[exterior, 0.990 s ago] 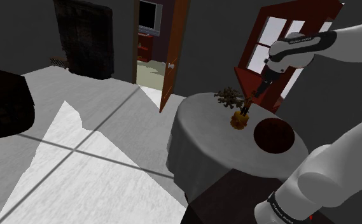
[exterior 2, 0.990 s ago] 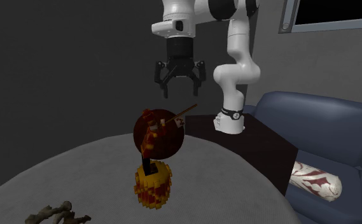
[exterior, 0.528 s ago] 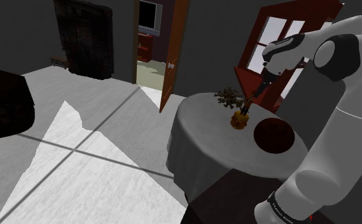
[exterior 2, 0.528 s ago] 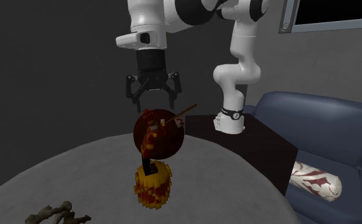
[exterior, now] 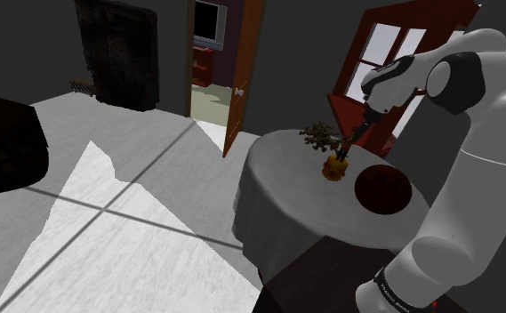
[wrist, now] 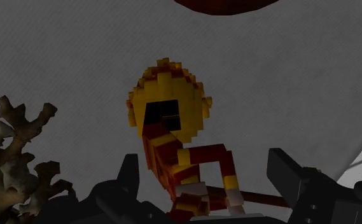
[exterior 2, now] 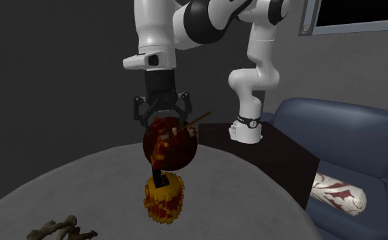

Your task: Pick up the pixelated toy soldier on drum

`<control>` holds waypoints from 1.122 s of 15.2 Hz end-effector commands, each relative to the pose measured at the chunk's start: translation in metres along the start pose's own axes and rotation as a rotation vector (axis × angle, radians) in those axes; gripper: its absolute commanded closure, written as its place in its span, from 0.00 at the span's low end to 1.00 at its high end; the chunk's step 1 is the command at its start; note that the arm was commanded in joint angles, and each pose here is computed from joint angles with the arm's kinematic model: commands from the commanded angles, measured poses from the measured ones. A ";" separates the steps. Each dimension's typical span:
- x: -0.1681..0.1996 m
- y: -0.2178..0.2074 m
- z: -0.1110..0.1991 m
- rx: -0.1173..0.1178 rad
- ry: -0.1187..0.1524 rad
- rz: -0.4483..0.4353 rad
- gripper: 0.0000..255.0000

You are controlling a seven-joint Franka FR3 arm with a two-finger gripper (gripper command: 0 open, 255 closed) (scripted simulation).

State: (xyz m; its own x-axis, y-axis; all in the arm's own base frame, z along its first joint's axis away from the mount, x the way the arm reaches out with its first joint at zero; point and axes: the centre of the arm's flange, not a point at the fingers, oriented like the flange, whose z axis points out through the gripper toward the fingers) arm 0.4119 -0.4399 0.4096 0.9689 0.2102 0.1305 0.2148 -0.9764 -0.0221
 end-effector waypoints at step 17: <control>0.004 0.000 -0.028 -0.001 0.000 0.000 1.00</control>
State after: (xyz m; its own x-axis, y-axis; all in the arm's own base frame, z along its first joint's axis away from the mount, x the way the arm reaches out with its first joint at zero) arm 0.4123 -0.4396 0.4318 0.9689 0.2102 0.1302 0.2148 -0.9764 -0.0226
